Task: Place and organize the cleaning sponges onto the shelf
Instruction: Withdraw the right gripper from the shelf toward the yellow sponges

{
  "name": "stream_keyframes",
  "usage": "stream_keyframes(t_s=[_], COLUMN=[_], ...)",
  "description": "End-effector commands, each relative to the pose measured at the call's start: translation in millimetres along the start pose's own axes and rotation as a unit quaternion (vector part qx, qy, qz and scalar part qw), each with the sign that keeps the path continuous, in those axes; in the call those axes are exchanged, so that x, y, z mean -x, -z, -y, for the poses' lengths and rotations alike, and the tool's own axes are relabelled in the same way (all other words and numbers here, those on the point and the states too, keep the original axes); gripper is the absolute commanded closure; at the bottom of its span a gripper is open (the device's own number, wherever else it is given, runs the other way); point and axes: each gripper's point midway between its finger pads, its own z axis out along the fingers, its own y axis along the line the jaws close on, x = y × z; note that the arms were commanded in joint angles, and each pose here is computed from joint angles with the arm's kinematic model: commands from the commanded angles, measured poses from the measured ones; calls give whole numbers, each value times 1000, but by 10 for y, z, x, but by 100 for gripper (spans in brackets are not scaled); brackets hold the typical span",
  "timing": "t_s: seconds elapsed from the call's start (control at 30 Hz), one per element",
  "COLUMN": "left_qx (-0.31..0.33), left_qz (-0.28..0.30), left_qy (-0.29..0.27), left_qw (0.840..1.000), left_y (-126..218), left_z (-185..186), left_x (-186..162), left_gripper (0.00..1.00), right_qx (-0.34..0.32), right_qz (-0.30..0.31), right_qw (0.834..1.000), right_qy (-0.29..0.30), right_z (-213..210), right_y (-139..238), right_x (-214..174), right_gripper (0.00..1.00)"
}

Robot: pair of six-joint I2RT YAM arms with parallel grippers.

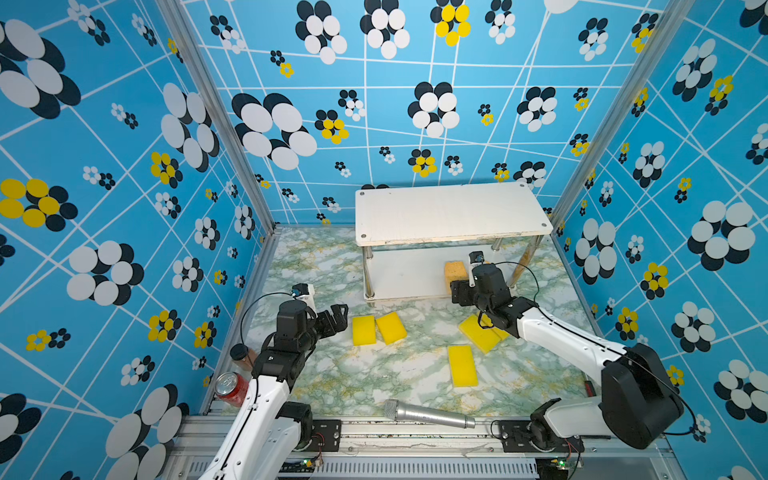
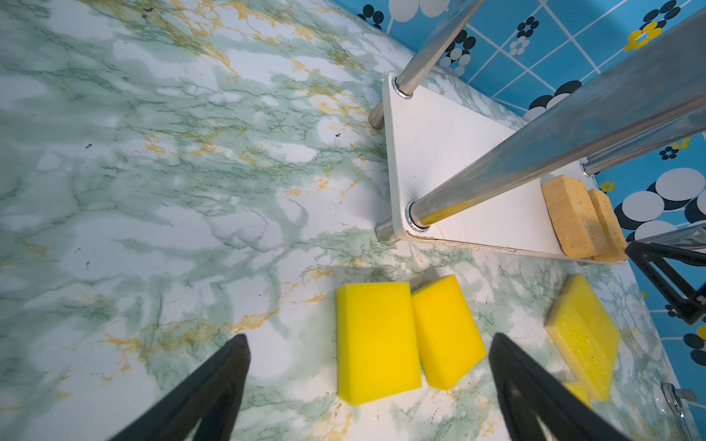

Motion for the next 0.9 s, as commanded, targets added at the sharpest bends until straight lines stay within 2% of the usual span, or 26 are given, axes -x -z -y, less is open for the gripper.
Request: stream_keyframes(t_s=[0.0, 0.2, 0.37, 0.6, 0.87], left_qx=[-6, -18, -23, -25, -25], left_qz=[8, 6, 5, 1, -3], left_qy=[-5, 3, 6, 8, 10], left_qw=[1000, 1000, 1000, 1000, 1000], left_y=[35, 8, -4, -25, -50], left_z=[49, 82, 93, 90, 81], left_x=[93, 85, 77, 55, 40], left_gripper=[1, 1, 1, 1, 1], right_qx=[43, 114, 147, 183, 209], right_qz=[-12, -5, -1, -24, -55], right_qw=[999, 993, 989, 983, 975], right_qy=[4, -12, -14, 9, 52], right_z=[-74, -276, -523, -959, -1488], right_y=[198, 492, 601, 511, 328], right_x=[-100, -164, -315, -627, -831], right_gripper=[13, 8, 5, 1, 1])
